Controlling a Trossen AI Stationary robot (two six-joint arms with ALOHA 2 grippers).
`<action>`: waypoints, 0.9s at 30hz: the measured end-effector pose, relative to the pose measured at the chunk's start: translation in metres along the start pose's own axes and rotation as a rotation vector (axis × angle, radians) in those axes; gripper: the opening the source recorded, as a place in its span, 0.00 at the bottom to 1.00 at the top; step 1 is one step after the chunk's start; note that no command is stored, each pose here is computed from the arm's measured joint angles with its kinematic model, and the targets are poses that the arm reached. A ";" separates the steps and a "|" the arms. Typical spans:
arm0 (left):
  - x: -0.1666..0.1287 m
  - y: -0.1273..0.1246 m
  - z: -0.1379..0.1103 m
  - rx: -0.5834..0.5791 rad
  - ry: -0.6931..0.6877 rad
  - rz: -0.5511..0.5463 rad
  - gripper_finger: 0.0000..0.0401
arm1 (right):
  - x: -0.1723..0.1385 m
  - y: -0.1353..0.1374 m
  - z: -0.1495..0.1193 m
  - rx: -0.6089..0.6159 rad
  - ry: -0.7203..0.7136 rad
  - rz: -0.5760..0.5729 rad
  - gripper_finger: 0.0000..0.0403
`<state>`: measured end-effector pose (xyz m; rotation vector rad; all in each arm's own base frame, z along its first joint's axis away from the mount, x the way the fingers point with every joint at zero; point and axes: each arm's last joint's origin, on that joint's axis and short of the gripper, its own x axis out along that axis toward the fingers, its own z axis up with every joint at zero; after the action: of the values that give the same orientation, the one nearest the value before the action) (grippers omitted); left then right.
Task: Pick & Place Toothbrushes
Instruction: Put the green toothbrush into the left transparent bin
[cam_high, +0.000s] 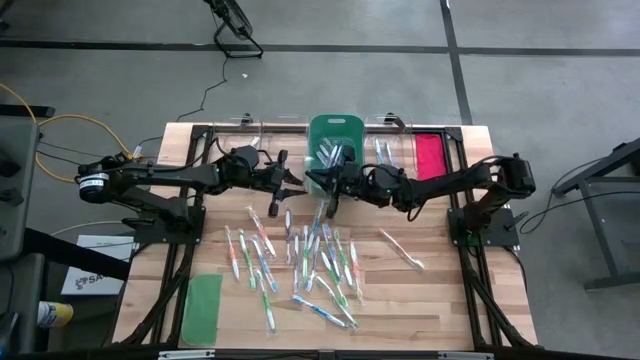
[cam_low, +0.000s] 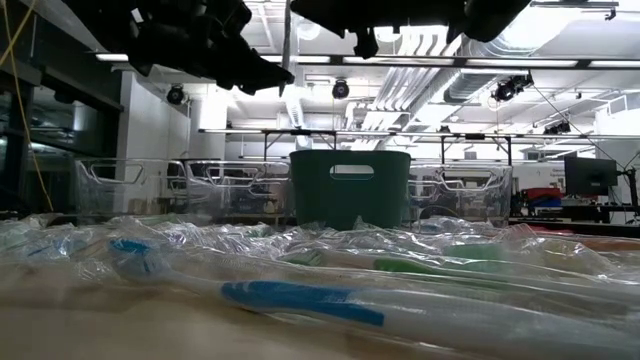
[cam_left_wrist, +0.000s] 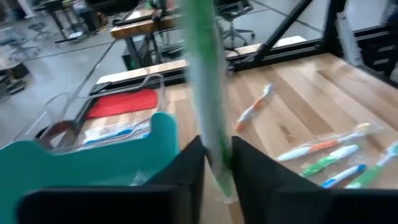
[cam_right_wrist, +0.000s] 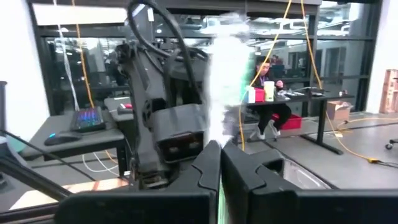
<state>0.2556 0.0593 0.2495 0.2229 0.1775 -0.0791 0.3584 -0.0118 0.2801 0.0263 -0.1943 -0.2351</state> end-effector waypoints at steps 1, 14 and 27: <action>0.000 0.000 0.000 0.000 0.001 0.004 0.09 | 0.000 0.000 0.000 0.000 0.000 0.002 0.01; 0.000 -0.001 -0.002 0.058 0.020 -0.016 0.04 | -0.003 0.007 0.002 0.055 0.018 0.044 0.02; -0.040 0.007 0.017 0.411 0.156 0.021 0.04 | -0.032 0.022 0.043 0.070 0.082 0.113 0.43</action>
<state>0.2196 0.0643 0.2750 0.6415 0.3138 -0.0771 0.3243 0.0167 0.3171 0.0938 -0.1217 -0.1138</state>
